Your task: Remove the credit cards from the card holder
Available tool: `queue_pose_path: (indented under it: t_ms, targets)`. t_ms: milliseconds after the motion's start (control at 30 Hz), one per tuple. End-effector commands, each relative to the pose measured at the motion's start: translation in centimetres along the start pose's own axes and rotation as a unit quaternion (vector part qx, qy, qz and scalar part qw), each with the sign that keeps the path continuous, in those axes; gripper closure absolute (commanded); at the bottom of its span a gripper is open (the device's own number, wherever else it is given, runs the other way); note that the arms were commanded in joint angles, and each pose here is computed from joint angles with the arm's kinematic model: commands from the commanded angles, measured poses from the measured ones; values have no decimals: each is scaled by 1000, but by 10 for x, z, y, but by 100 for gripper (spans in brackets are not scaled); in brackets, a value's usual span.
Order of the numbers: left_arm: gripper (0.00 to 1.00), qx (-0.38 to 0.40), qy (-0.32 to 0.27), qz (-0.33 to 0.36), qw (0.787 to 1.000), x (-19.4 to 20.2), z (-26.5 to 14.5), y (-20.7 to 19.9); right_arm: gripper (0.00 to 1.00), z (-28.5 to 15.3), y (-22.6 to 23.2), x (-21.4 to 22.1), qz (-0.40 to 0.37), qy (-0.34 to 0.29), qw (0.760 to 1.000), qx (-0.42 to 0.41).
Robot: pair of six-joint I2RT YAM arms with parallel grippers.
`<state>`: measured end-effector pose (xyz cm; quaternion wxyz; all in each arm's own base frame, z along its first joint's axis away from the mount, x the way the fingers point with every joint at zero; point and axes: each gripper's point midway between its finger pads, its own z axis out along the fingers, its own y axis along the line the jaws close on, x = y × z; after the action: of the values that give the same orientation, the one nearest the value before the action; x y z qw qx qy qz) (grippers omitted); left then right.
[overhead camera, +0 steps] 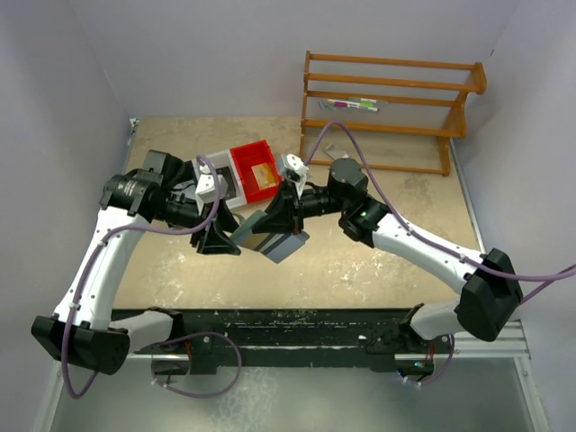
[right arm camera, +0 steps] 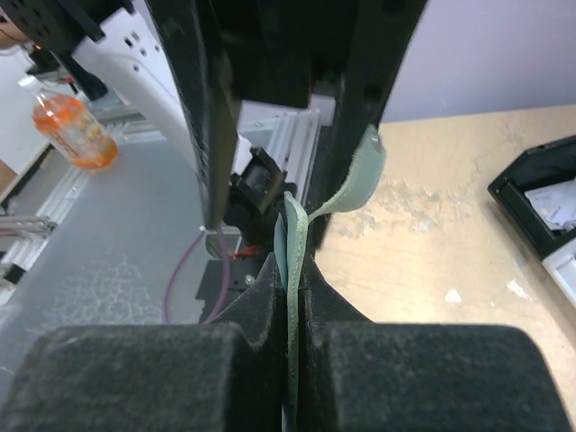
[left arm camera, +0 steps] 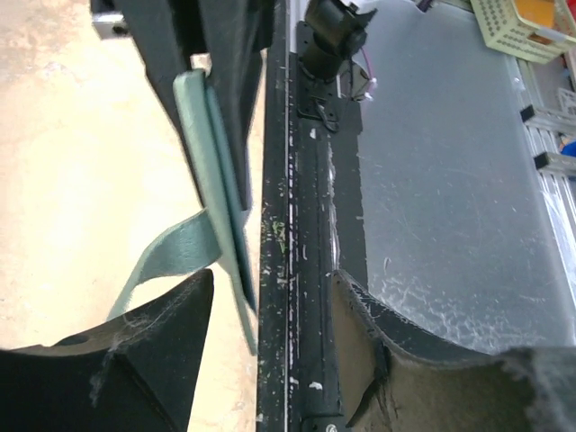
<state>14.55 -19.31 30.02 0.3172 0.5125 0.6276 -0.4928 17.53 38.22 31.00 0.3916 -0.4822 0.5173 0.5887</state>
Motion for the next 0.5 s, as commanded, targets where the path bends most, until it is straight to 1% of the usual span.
queue_pose_path:
  t_ms: [0,67,100,167,233,300,467]
  targets:
    - [43,-31,-17,5,999,-4,3,16,100,3,18,-57,-1,-50,998,-28]
    - [45,-40,-20,6,999,-4,3,21,100,5,15,-63,14,-55,998,-23]
    - [47,-43,-20,4,999,-5,3,22,100,7,14,-69,17,-60,998,-20]
    - [55,-40,-29,-3,999,-10,3,21,100,10,11,-67,39,-50,998,-16]
    - [60,-16,-45,-13,999,-16,5,14,100,11,8,-66,58,-39,997,-11]
    - [63,15,-64,-38,997,-22,7,7,100,13,6,-64,72,-28,997,-7]
    - [65,88,-105,-92,986,-33,8,-11,100,15,-4,-59,103,-4,995,16]
